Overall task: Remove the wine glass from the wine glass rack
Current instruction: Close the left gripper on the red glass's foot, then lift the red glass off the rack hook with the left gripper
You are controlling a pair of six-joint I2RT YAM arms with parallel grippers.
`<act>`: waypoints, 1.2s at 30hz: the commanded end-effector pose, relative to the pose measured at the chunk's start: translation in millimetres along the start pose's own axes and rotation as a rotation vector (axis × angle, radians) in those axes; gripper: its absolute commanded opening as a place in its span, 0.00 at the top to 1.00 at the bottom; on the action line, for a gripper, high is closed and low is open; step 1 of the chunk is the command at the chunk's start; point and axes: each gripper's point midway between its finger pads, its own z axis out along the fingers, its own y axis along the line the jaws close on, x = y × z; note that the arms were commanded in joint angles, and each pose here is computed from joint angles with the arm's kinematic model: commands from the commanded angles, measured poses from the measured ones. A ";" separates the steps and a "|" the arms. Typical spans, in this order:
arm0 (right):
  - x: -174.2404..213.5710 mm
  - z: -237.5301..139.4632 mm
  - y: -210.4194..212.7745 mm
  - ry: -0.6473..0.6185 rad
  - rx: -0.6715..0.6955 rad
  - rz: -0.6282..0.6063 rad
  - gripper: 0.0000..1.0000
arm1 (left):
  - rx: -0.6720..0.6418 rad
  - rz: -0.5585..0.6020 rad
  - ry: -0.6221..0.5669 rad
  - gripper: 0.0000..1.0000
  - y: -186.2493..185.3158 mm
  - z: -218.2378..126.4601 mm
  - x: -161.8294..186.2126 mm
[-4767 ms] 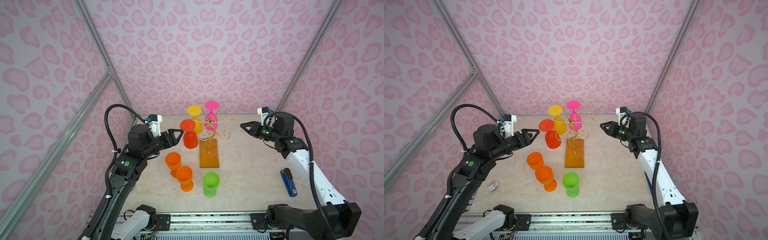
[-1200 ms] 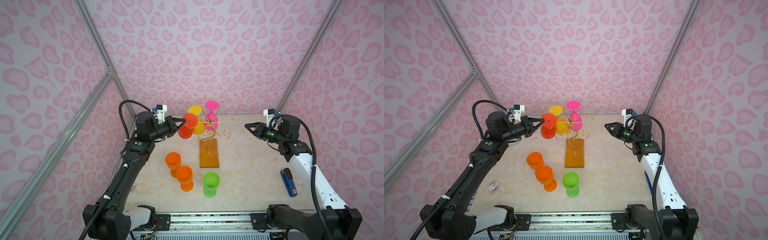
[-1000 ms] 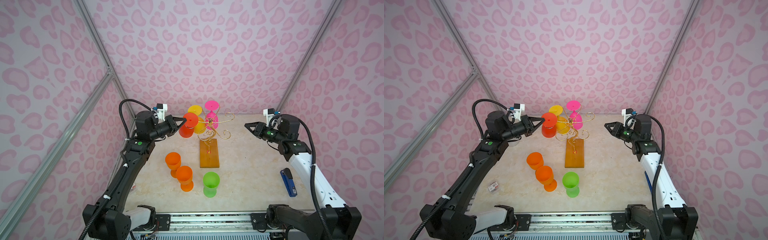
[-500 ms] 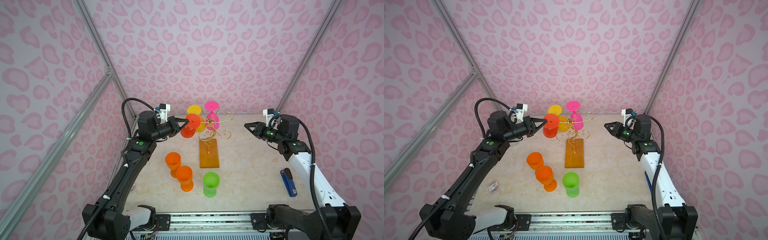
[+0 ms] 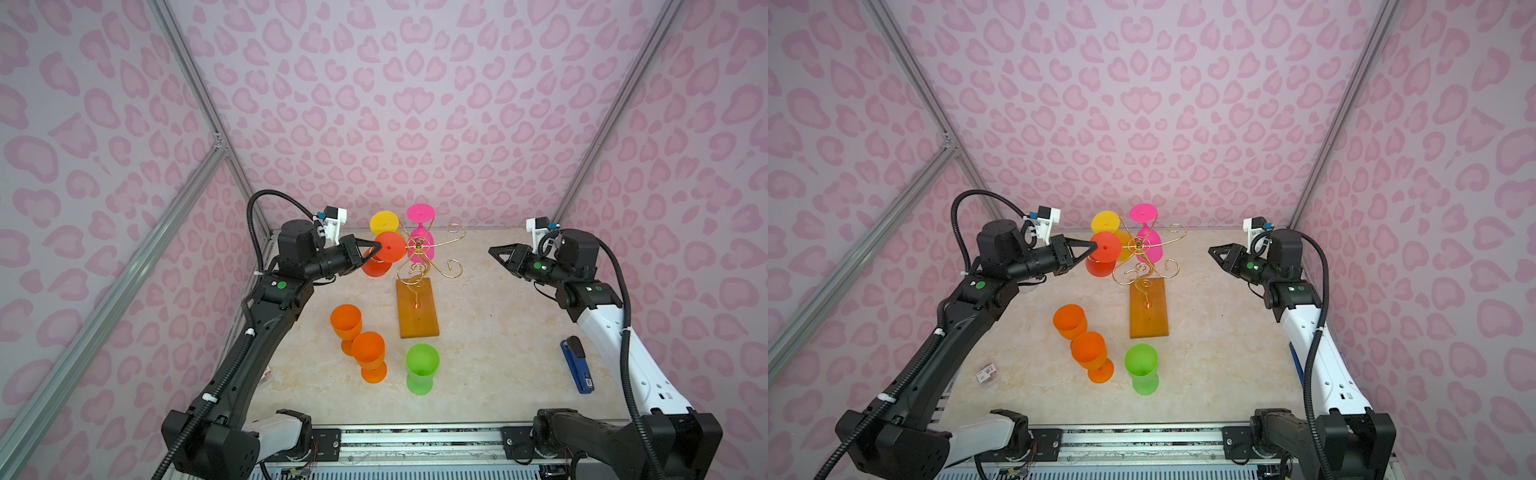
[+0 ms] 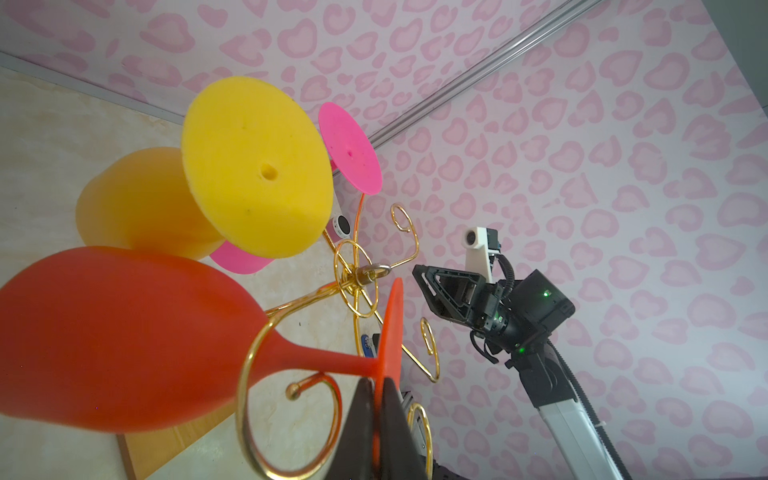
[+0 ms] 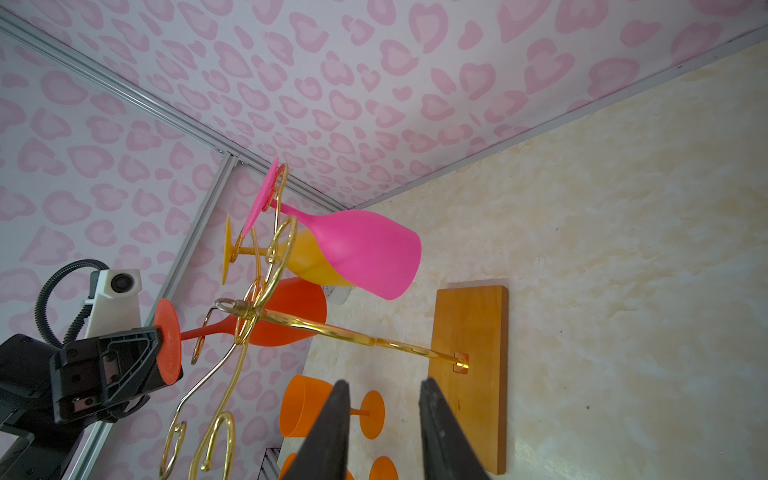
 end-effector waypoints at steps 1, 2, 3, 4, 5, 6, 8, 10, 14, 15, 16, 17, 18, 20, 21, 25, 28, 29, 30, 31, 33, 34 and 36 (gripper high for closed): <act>-3.4 -0.8 4.3 -0.015 -0.016 -0.022 0.70 | -0.008 0.042 0.016 0.98 -2.2 0.3 2.1; -3.5 -0.8 3.8 -0.015 -0.014 -0.021 0.70 | -0.017 0.052 0.013 0.98 -2.3 0.0 1.4; -3.4 -1.1 4.3 -0.016 -0.015 -0.023 0.70 | -0.026 0.061 0.014 0.98 -2.0 0.0 1.8; -3.2 -1.0 4.2 -0.015 -0.014 -0.023 0.70 | -0.031 0.067 0.015 0.98 -1.4 0.5 2.4; -3.2 -1.1 4.1 -0.015 -0.013 -0.023 0.70 | -0.032 0.070 0.018 0.98 -1.5 0.9 3.1; -2.9 -1.0 3.5 -0.014 -0.011 -0.023 0.70 | -0.031 0.075 0.022 0.98 -2.4 1.3 4.1; -3.0 -1.2 3.5 -0.014 -0.010 -0.023 0.70 | -0.031 0.085 0.029 0.98 -3.3 2.2 5.7; -3.2 -1.4 3.6 -0.014 -0.010 -0.024 0.70 | -0.035 0.099 0.034 0.98 -4.2 2.5 7.1; -3.6 -1.2 3.3 -0.014 -0.009 -0.025 0.70 | -0.037 0.111 0.056 0.98 -3.9 3.4 11.9; -3.3 -1.2 3.2 -0.013 -0.008 -0.023 0.70 | -0.039 0.113 0.062 0.98 -3.3 3.4 13.4; -3.6 -1.6 3.3 -0.015 -0.009 -0.025 0.70 | -0.041 0.113 0.065 0.98 -3.1 2.9 14.5; -3.4 -1.6 3.6 -0.014 -0.009 -0.025 0.70 | -0.027 0.132 0.053 0.98 -12.5 0.4 9.0; -3.4 -1.7 3.8 -0.014 -0.009 -0.025 0.70 | -0.024 0.135 0.053 0.98 -14.4 -0.6 9.0; -3.1 -1.6 3.1 -0.014 -0.008 -0.023 0.70 | -0.019 0.137 0.057 0.98 -16.6 -1.8 9.9; -3.3 -1.7 2.9 -0.014 -0.007 -0.023 0.70 | -0.018 0.138 0.059 0.98 -17.4 -2.3 10.5; -3.2 -2.4 3.4 -0.015 -0.008 -0.026 0.70 | -0.011 0.134 0.070 0.98 -20.1 -5.3 14.0; -3.2 -2.5 2.0 -0.015 -0.005 -0.023 0.70 | -0.015 0.130 0.078 0.98 -18.5 -6.5 17.4; -3.2 -2.6 2.7 -0.015 -0.006 -0.024 0.70 | -0.014 0.130 0.078 0.98 -18.8 -7.2 17.9; -3.2 -2.6 2.7 -0.015 -0.006 -0.023 0.70 | -0.014 0.128 0.080 0.98 -18.5 -7.6 19.1; -2.9 -2.8 2.7 -0.015 -0.006 -0.023 0.70 | -0.011 0.128 0.082 0.98 -19.2 -8.5 20.0; -3.7 -3.6 3.2 -0.018 -0.008 -0.024 0.70 | -0.006 0.131 0.081 0.98 -21.5 -10.7 21.3; -3.0 -3.4 2.8 -0.016 -0.007 -0.023 0.70 | -0.006 0.129 0.084 0.98 -21.6 -11.3 22.5; -3.6 -4.2 3.0 -0.018 -0.008 -0.023 0.70 | -0.006 0.130 0.084 0.98 -22.8 -13.3 23.7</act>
